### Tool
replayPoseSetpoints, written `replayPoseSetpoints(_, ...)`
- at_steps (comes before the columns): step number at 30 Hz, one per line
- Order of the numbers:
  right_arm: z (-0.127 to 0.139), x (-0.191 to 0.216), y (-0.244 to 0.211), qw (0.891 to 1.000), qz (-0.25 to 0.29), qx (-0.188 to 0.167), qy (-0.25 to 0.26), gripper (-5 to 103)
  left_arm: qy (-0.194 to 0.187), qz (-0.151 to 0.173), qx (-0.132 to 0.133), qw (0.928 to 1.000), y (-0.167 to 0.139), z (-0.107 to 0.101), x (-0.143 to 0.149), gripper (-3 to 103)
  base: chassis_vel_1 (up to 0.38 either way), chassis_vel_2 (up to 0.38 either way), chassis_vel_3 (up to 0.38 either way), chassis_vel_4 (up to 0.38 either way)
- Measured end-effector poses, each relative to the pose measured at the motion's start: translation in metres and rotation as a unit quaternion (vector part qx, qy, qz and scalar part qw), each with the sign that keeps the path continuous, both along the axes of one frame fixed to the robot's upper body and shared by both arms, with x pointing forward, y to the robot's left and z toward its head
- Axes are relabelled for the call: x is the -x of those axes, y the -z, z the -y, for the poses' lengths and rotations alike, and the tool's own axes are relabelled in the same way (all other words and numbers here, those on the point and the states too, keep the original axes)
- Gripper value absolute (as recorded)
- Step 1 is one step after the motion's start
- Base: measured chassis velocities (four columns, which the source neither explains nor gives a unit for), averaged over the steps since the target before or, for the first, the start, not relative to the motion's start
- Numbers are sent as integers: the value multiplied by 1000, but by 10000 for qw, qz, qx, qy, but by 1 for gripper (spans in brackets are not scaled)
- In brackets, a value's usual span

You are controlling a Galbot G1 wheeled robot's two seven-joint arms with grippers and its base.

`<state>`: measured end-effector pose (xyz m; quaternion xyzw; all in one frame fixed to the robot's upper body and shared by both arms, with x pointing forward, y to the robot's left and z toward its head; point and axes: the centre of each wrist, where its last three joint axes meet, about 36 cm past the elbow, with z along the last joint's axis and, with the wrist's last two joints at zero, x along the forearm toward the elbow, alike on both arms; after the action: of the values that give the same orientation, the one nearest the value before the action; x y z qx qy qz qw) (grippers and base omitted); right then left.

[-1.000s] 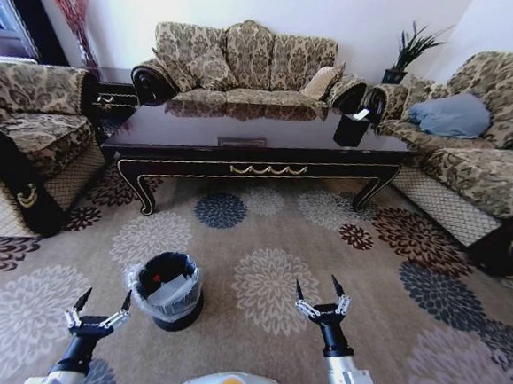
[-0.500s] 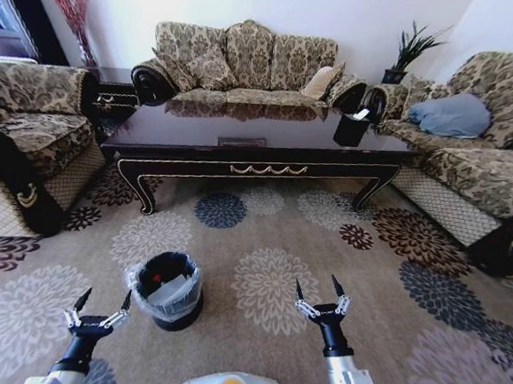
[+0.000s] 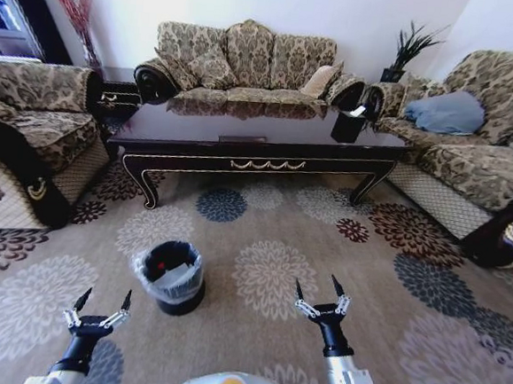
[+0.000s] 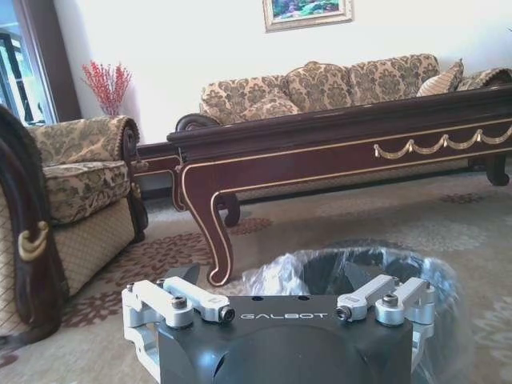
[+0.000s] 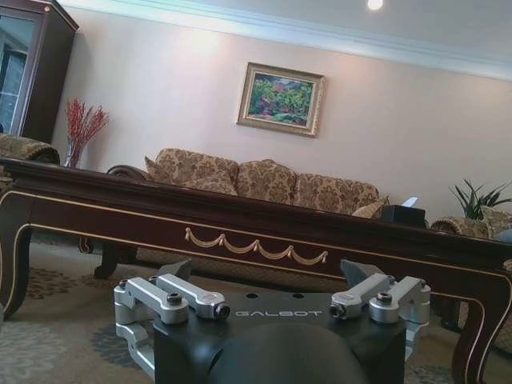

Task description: Move to the front of the table and pick up the trash from the floor, then place it into the trash bin.

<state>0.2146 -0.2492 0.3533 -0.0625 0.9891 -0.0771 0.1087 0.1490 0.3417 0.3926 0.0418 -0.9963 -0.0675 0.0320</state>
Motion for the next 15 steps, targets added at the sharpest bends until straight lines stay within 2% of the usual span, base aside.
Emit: replayPoseSetpoints(15,0,0,0,10000,0,-3,0,100,0,0,0,10000,0,0,0,100,148,-150,-142,144)
